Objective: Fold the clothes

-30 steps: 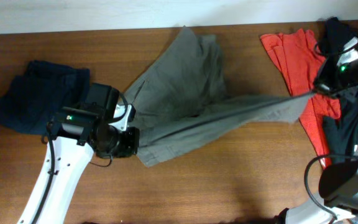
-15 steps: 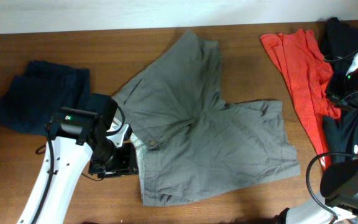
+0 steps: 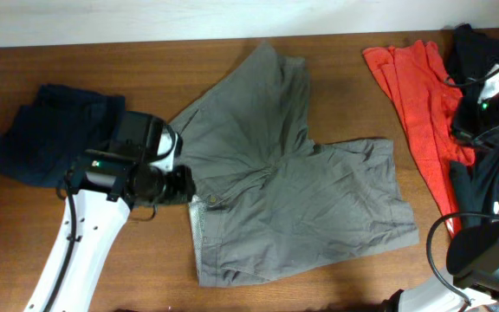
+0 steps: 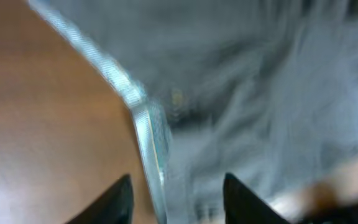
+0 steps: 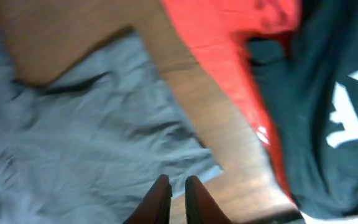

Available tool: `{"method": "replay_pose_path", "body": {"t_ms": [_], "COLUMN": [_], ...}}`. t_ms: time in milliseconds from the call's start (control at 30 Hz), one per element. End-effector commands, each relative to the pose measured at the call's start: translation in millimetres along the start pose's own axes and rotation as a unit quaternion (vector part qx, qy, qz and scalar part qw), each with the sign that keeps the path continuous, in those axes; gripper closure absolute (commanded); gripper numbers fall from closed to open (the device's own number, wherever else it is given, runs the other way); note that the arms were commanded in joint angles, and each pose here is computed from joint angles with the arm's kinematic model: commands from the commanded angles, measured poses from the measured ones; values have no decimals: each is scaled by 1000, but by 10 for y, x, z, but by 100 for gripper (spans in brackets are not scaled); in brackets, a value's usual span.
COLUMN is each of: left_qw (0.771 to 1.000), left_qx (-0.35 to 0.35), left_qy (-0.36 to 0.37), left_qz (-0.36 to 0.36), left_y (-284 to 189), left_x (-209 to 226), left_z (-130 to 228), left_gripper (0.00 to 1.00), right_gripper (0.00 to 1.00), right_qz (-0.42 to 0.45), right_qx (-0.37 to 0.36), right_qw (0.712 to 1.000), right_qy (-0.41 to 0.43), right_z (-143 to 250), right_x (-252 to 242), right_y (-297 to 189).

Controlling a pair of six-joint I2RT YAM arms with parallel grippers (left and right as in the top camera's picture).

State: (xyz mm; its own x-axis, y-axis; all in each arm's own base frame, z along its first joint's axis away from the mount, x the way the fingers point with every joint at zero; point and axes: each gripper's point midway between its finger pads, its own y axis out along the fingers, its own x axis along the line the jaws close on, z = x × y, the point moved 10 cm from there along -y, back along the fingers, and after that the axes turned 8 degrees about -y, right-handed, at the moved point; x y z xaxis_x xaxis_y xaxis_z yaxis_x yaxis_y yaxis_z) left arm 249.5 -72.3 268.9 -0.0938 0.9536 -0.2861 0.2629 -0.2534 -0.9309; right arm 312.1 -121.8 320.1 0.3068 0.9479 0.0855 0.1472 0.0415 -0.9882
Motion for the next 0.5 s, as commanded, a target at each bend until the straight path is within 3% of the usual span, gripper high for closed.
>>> {"method": "replay_pose_path", "body": {"t_ms": [0,100,233,467], "left_qw": [999,999,996,992], "left_qx": [-12,11,62,96], "left_qy": [-17,-21,-29,-35], "left_qz": [-37,-47,-52,-73], "left_y": [257,532,934,1387], "left_x": [53,66,101,182], "left_z": [-176,-281,-341,-400], "left_gripper": [56,56,62,63], "right_gripper": [82,77,62,61], "right_qz": [-104,-118,-96,-100], "right_qx": [-26,-30,-32,12], "right_qw": [991,987,986,985], "right_qy": [-79,-108,-132,-138], "right_z": [-18,-27,-64,-122], "right_x": [200,312,430,500], "right_y": [-68,-63,-20,258]}}
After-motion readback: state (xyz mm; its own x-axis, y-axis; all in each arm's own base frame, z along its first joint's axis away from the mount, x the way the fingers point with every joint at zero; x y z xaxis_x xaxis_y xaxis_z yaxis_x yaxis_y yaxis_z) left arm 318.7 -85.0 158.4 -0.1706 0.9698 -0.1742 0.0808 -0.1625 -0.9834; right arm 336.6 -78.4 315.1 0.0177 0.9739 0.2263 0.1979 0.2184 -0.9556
